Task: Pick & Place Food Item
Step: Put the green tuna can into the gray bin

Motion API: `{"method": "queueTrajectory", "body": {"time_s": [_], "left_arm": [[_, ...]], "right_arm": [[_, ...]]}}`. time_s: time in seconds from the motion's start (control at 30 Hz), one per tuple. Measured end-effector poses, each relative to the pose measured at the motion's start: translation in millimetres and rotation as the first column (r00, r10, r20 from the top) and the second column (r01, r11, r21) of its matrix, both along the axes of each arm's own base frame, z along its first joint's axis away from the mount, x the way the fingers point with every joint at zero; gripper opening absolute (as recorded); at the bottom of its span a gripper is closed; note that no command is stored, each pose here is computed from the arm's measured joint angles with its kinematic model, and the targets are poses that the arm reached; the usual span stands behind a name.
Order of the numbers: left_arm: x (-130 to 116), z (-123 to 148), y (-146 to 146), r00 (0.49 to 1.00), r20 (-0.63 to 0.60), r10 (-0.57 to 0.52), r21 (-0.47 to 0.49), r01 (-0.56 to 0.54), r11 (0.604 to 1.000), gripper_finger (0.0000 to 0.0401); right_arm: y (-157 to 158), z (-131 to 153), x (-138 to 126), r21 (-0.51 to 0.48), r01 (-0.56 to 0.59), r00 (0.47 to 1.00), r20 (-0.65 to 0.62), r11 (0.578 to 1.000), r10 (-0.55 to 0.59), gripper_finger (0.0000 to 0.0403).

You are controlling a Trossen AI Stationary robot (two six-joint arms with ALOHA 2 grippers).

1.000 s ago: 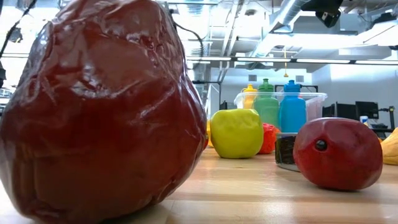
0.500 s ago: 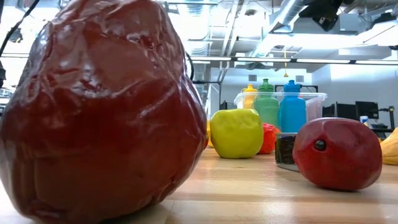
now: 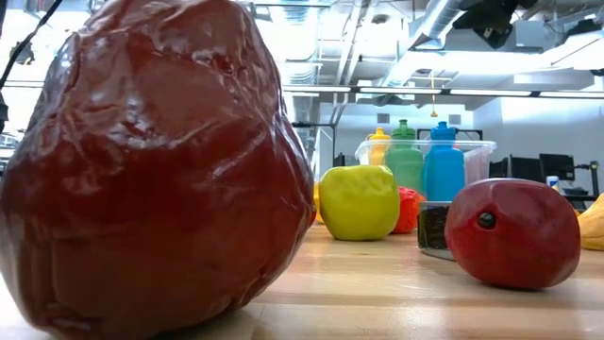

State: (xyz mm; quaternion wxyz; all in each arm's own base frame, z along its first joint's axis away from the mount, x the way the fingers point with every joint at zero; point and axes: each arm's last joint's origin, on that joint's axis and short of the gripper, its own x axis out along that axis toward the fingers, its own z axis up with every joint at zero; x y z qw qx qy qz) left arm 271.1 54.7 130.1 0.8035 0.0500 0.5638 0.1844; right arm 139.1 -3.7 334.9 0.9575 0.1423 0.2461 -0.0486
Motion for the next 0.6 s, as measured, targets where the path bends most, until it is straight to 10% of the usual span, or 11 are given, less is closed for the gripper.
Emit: {"method": "queueTrajectory", "body": {"time_s": [0.6], "left_arm": [[7,8,-14,0.996,-0.085,0.032,-0.061,-0.037,0.997,0.0001]], "right_arm": [[0,0,0,0.0,0.0,1.0,0.002,1.0,0.0,0.0122]]}}
